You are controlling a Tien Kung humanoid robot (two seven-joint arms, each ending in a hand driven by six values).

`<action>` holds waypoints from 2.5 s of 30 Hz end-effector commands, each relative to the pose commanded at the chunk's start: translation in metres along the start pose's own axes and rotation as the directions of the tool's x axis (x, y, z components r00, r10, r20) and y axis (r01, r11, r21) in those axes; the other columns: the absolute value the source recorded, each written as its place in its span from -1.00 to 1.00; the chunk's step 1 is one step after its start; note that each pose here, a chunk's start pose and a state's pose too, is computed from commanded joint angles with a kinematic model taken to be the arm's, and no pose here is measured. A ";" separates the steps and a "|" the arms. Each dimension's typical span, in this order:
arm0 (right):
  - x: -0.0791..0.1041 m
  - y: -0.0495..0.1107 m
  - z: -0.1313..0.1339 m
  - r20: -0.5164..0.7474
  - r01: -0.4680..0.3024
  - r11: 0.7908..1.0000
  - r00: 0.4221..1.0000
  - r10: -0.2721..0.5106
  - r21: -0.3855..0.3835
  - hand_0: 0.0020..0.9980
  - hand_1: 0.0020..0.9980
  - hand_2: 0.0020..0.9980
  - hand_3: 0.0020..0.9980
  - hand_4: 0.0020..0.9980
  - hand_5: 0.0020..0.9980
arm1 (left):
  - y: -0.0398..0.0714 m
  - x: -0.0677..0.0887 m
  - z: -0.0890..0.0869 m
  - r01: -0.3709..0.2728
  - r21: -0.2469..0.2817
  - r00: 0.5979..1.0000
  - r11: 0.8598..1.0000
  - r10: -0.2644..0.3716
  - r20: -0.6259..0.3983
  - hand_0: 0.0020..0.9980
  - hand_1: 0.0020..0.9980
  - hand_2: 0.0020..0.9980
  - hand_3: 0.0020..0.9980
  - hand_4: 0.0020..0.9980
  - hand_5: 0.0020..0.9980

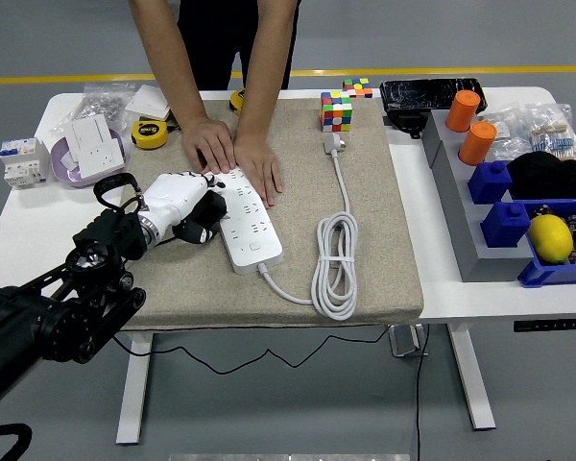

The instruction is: Pick up the plug,place it near the board,insert it into the board,press the button

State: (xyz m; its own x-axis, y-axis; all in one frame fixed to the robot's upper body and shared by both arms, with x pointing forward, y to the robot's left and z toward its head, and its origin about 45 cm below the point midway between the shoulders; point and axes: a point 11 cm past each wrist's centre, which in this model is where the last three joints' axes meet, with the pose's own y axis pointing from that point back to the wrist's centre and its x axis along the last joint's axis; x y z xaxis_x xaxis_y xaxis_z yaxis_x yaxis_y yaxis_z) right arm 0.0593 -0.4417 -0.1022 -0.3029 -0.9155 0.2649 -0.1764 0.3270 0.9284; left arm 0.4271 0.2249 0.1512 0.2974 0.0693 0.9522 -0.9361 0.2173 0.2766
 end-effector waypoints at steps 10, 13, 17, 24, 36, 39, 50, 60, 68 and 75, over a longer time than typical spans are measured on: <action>0.001 0.000 0.001 0.001 -0.002 1.000 1.000 0.002 0.000 0.60 0.43 0.41 0.36 1.00 0.56 | 0.004 -0.001 0.004 0.009 -0.015 1.000 1.000 -0.009 0.006 0.48 0.80 0.73 0.67 0.73 -0.91; 0.001 0.000 0.001 0.002 -0.002 1.000 1.000 0.002 -0.001 0.60 0.42 0.41 0.34 1.00 0.54 | 0.003 0.000 0.004 0.008 -0.014 1.000 1.000 -0.008 0.007 0.48 0.80 0.74 0.68 0.74 -0.90; 0.000 0.000 0.000 0.003 -0.001 1.000 1.000 0.001 0.000 0.60 0.42 0.41 0.34 1.00 0.54 | 0.003 0.002 0.005 0.005 -0.014 1.000 1.000 -0.005 0.008 0.48 0.80 0.74 0.68 0.74 -0.90; 0.001 0.000 0.001 0.006 -0.003 1.000 1.000 0.003 -0.002 0.59 0.42 0.41 0.34 1.00 0.53 | 0.007 0.010 0.008 -0.012 -0.022 1.000 1.000 0.012 -0.008 0.49 0.82 0.74 0.70 0.81 -0.88; -0.003 0.000 -0.003 0.007 0.005 1.000 1.000 -0.005 0.003 0.59 0.42 0.41 0.34 1.00 0.53 | 0.028 0.054 0.027 -0.149 -0.083 0.953 0.985 0.121 -0.278 0.48 0.78 0.72 0.69 1.00 -0.09; -0.004 0.000 0.000 0.002 0.006 1.000 1.000 -0.006 -0.010 0.59 0.42 0.41 0.34 1.00 0.53 | 0.044 0.078 0.031 -0.317 -0.103 0.850 0.943 0.234 -0.473 0.48 0.78 0.72 0.69 1.00 -0.09; -0.005 0.000 -0.001 -0.010 0.011 1.000 1.000 -0.011 -0.006 0.59 0.42 0.40 0.34 1.00 0.53 | 0.095 0.100 -0.013 -0.565 0.090 0.349 0.820 0.336 -0.875 0.82 0.94 0.88 0.89 1.00 1.00; -0.003 0.000 0.001 -0.013 0.008 1.000 1.000 -0.008 -0.011 0.59 0.42 0.40 0.34 1.00 0.53 | 0.123 0.038 -0.062 -0.360 0.300 -0.031 0.883 0.310 -0.950 0.88 0.96 0.88 0.89 1.00 1.00; -0.001 0.000 -0.001 -0.010 0.005 1.000 1.000 -0.005 -0.006 0.59 0.42 0.41 0.34 1.00 0.54 | 0.135 0.004 -0.067 -0.227 0.258 0.189 0.939 0.303 -0.934 0.90 0.96 0.87 0.88 1.00 1.00; -0.001 0.000 0.002 -0.003 0.005 1.000 1.000 -0.005 -0.012 0.59 0.42 0.41 0.34 1.00 0.54 | 0.138 -0.004 -0.068 -0.177 0.240 0.406 0.955 0.293 -0.866 0.91 0.95 0.86 0.88 1.00 1.00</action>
State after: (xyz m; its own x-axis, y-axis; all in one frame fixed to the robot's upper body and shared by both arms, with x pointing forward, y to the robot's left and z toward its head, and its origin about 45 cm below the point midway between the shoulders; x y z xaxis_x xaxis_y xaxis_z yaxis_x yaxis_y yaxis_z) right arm 0.0579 -0.4400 -0.1031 -0.2991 -0.9179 0.2607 -0.1667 0.3192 0.9329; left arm 0.3099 0.3206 0.1765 0.0093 0.9348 0.3552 -0.9912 -0.0384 0.1269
